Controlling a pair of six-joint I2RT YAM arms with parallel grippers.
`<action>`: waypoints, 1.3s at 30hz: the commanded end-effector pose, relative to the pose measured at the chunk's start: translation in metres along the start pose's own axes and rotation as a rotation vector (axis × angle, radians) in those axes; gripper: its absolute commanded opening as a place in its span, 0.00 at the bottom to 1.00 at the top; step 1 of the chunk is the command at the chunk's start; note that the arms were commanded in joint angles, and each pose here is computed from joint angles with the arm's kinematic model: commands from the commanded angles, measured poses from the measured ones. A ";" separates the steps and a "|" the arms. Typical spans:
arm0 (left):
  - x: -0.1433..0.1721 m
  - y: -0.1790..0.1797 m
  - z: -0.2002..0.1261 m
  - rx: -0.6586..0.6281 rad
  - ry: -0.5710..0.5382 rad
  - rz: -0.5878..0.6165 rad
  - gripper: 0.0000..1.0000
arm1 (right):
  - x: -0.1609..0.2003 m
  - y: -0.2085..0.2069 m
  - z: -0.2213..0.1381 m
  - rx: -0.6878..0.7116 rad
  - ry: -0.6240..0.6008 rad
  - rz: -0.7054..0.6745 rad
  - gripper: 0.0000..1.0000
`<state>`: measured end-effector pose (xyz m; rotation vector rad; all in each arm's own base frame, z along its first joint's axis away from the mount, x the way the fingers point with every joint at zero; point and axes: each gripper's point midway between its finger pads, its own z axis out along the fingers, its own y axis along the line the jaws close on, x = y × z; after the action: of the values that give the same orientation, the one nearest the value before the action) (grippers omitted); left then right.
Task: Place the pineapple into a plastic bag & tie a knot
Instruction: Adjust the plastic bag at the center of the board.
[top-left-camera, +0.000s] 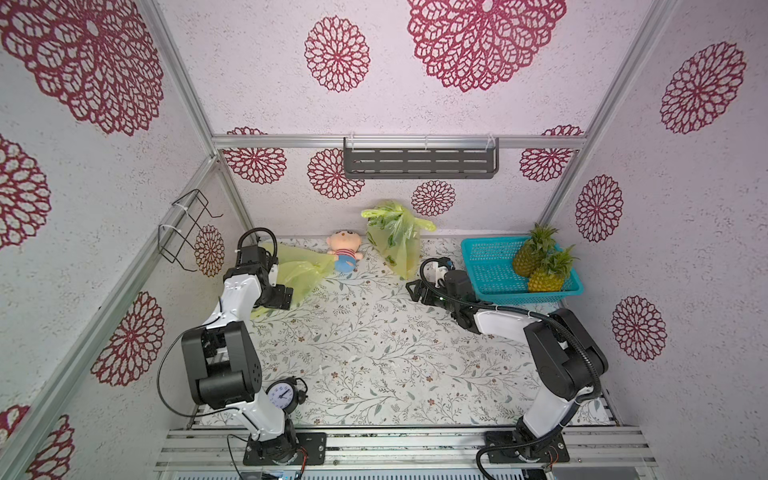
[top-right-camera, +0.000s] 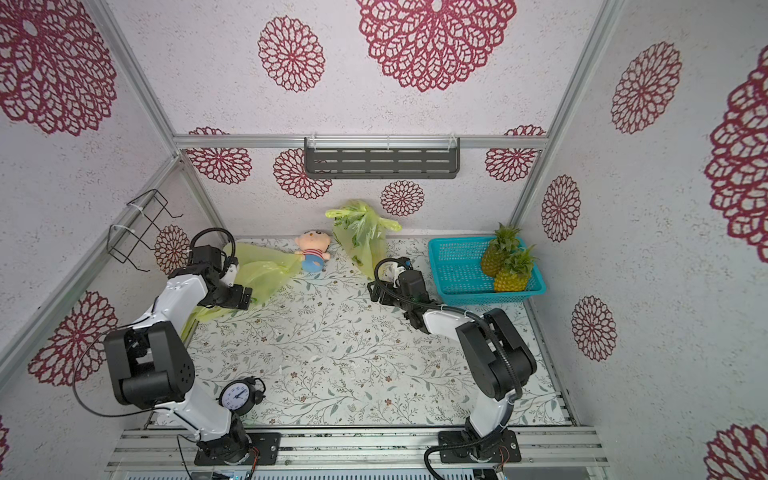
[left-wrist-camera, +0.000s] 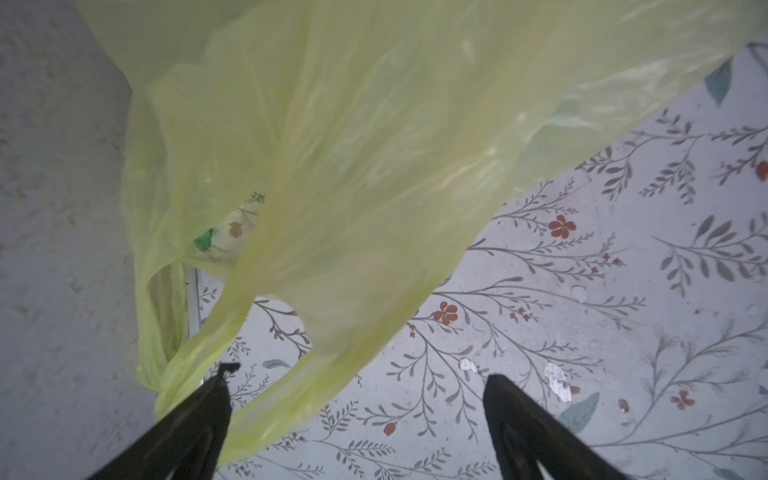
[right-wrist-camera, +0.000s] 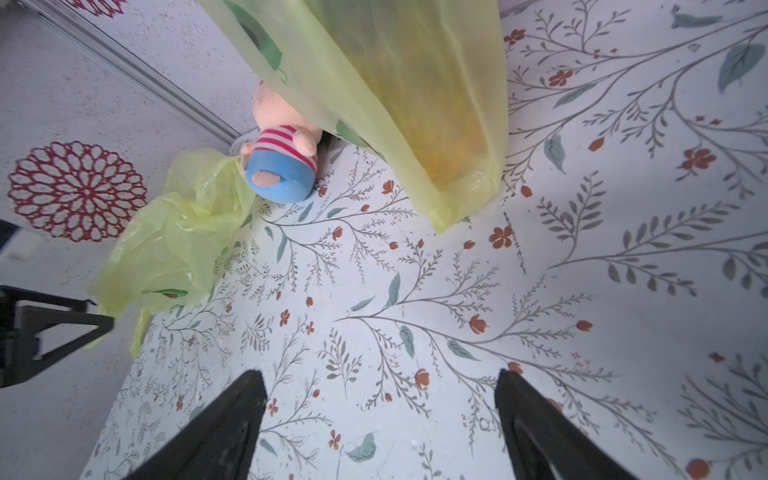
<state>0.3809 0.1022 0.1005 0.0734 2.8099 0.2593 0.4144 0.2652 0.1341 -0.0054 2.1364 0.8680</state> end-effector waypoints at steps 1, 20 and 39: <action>0.003 0.004 0.008 0.001 0.038 0.033 0.87 | -0.026 0.027 -0.018 -0.081 -0.080 -0.007 0.90; -0.017 -0.140 -0.115 0.368 -0.208 -0.108 0.00 | -0.032 0.030 -0.046 -0.056 -0.101 -0.010 0.88; -0.069 -0.263 -0.153 0.622 -0.367 -0.036 0.97 | -0.004 0.025 -0.092 0.051 -0.029 -0.061 0.88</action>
<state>0.3845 -0.2001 0.1748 0.1334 2.5403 -0.6619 0.3611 0.2203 0.1903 0.0345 2.0947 0.7593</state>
